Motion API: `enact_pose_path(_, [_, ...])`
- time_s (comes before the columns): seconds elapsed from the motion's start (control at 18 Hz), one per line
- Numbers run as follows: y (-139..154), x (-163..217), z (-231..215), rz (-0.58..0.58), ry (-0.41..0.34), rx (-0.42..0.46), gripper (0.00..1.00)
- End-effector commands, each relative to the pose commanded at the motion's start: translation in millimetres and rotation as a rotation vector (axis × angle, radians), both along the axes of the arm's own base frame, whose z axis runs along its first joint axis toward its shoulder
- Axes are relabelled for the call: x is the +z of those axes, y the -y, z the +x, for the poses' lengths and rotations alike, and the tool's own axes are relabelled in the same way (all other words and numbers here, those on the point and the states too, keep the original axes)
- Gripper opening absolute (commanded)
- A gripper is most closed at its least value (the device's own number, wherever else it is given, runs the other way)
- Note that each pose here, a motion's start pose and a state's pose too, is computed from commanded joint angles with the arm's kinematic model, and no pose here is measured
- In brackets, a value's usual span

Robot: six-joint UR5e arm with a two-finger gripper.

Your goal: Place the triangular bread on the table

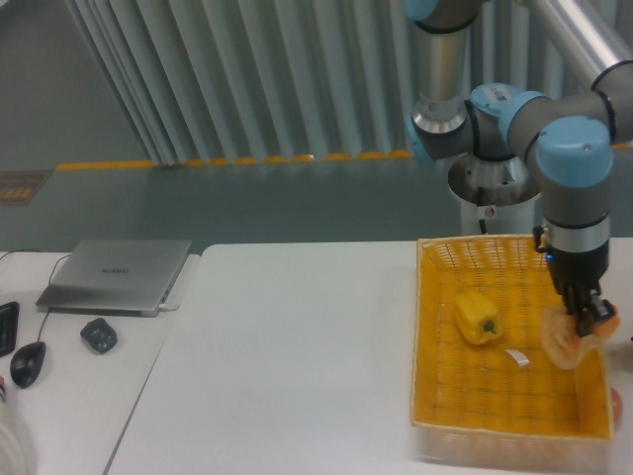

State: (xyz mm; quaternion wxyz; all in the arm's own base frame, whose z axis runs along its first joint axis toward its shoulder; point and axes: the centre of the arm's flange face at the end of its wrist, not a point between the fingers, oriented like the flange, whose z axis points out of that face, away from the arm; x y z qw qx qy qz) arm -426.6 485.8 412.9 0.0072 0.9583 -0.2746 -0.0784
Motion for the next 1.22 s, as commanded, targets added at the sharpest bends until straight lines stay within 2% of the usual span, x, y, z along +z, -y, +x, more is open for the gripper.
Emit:
enact_pose_path(0.17, [11, -2, -25, 0.029, -0.044, 0.039, 0.24])
enact_pose_path(0.5, [17, -28, -57, 0.050, -0.070, 0.137, 0.24])
enact_pose_path(0.83, [27, -51, -90, 0.081, -0.117, 0.171, 0.26])
enact_pose_path(1.06, [33, -64, -106, 0.077, -0.113, 0.189, 0.26])
enact_pose_path(1.22, [31, -69, -109, 0.080, -0.114, 0.186, 0.35])
